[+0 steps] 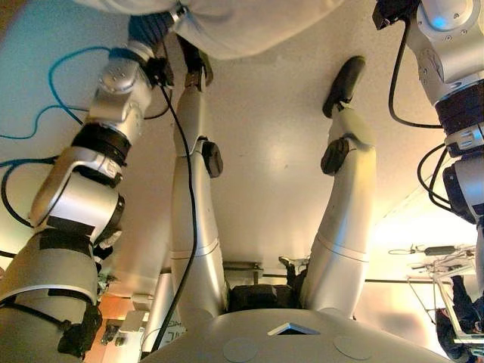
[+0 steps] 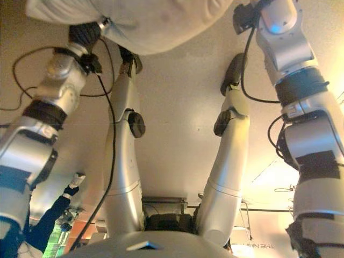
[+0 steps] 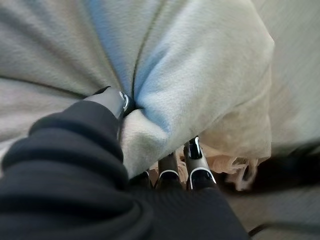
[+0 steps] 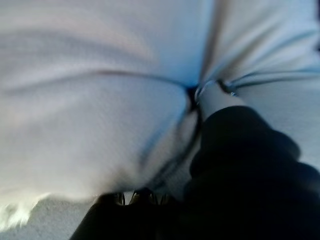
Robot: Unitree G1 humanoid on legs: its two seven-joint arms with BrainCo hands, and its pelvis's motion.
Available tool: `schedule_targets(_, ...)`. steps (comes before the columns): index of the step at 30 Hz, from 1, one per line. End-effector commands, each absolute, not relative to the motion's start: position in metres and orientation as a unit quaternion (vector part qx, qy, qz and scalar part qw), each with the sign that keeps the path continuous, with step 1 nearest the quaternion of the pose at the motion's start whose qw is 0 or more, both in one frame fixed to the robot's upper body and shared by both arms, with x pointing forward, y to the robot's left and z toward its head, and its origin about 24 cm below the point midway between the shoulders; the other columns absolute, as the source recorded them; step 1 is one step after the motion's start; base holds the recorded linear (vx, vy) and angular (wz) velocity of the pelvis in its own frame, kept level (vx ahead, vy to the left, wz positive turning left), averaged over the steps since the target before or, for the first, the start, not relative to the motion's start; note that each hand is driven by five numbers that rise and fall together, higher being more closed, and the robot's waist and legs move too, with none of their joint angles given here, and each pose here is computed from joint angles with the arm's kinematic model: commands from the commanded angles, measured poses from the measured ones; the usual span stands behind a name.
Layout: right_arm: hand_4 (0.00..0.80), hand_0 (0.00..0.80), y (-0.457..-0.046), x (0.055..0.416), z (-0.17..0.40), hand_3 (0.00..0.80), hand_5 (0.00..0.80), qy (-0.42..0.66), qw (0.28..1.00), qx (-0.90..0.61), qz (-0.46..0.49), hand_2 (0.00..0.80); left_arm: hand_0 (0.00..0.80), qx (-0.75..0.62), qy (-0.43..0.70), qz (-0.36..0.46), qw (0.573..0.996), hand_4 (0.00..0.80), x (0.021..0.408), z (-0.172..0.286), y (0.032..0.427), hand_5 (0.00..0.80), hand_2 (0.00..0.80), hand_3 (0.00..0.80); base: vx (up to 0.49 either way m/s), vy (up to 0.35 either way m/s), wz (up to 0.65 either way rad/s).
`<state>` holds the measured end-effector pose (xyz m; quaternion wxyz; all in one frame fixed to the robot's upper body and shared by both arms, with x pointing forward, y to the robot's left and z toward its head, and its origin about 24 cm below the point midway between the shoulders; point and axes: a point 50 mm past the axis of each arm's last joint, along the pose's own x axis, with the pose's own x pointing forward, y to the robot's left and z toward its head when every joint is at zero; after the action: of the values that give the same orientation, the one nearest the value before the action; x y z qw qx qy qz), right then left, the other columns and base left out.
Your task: Pick up the cushion and take it to the sofa
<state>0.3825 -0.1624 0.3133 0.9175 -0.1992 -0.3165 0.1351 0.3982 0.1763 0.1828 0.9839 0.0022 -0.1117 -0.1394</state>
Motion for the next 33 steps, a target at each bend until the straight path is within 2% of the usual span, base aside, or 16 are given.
schedule_targets(1, 0.8, 0.8, -0.086, 0.355, 0.303, 0.8, 0.8, -0.378, 0.863, -0.159, 0.295, 0.8, 0.8, -0.059, -0.221, -0.372, 0.9, 0.8, 0.367, 0.22, 0.07, 0.8, 0.8, 0.8, -0.076, -0.126, -0.03)
schedule_targets(7, 0.8, 0.8, -0.105, 0.357, 0.245, 0.8, 0.8, -0.331, 0.898, -0.108, 0.27, 0.8, 0.8, -0.128, -0.163, -0.36, 0.91, 0.8, 0.351, 0.167, 0.073, 0.8, 0.8, 0.8, -0.092, -0.14, -0.05)
schedule_targets(11, 0.8, 0.8, -0.117, 0.348, 0.194, 0.8, 0.8, -0.287, 0.924, -0.083, 0.238, 0.8, 0.8, -0.165, -0.111, -0.333, 0.922, 0.8, 0.332, 0.119, 0.08, 0.8, 0.8, 0.8, -0.028, -0.14, -0.04)
schedule_targets(16, 0.8, 0.8, -0.136, 0.328, 0.143, 0.8, 0.8, -0.228, 0.948, -0.064, 0.212, 0.8, 0.8, -0.191, -0.082, -0.287, 0.935, 0.8, 0.314, 0.086, 0.097, 0.8, 0.8, 0.8, -0.065, -0.102, -0.06)
schedule_targets(24, 0.8, 0.8, -0.169, 0.291, 0.094, 0.8, 0.8, -0.144, 0.97, -0.04, 0.192, 0.8, 0.8, -0.204, -0.038, -0.225, 0.952, 0.8, 0.292, 0.06, 0.142, 0.8, 0.8, 0.8, 0.03, -0.065, -0.21)
schedule_targets(28, 0.8, 0.8, -0.17, 0.266, 0.091, 0.8, 0.8, -0.165, 0.967, -0.023, 0.192, 0.8, 0.8, -0.197, -0.088, -0.184, 0.959, 0.8, 0.275, 0.067, 0.16, 0.8, 0.8, 0.8, 0.133, -0.017, -0.27)
schedule_targets(33, 0.8, 0.8, -0.165, 0.238, 0.1, 0.8, 0.8, -0.196, 0.962, -0.043, 0.187, 0.8, 0.8, -0.207, -0.129, -0.189, 0.951, 0.8, 0.248, 0.073, 0.158, 0.8, 0.8, 0.8, 0.191, -0.005, -0.02)
